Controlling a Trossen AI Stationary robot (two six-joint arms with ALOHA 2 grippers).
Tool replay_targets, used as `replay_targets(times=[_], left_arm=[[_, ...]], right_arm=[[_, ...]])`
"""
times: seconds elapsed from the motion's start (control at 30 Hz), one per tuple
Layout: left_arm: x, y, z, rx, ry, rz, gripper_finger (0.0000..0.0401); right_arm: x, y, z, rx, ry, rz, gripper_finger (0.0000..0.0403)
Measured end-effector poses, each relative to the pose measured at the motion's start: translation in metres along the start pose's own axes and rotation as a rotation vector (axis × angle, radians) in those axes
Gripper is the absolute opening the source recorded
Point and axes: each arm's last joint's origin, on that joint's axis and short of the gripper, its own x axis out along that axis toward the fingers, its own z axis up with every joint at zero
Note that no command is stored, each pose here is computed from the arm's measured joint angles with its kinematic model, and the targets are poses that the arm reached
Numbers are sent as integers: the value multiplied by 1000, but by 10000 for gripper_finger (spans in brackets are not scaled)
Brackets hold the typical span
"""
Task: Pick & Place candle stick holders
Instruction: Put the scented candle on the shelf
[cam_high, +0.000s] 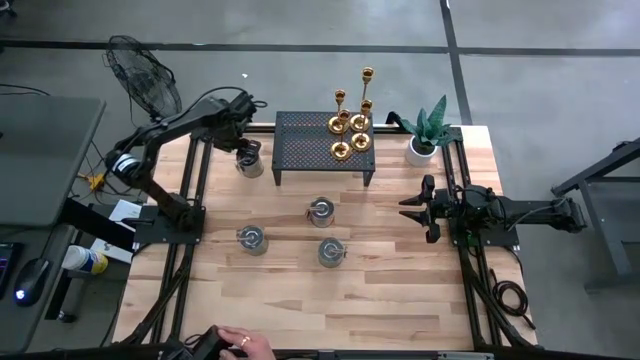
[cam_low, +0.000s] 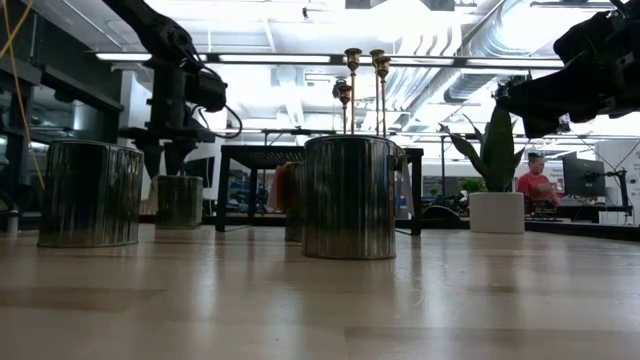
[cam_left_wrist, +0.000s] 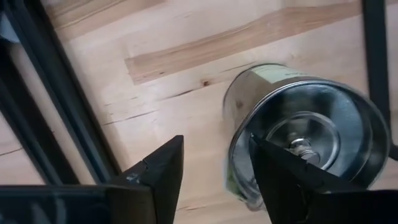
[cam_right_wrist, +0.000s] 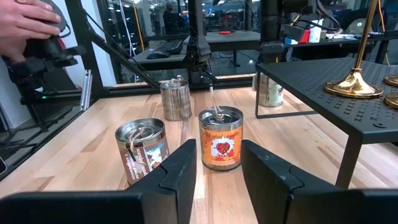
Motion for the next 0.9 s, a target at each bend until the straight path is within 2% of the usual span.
replay_targets(times=[0.17,0.5,0.7,0.9], left_arm=[[5,-1,-2,-3,5,-29,153],[7,-1,-2,8,16,-36,11],[7,-1,-2,51,17,-38,3],[-6,-2,3,105,24,-40,1]], right_arm=[[0,0,0,0,0,0,117],[0,0,0,0,0,0,117],[0,0,0,0,0,0,117],[0,0,0,0,0,0,117]])
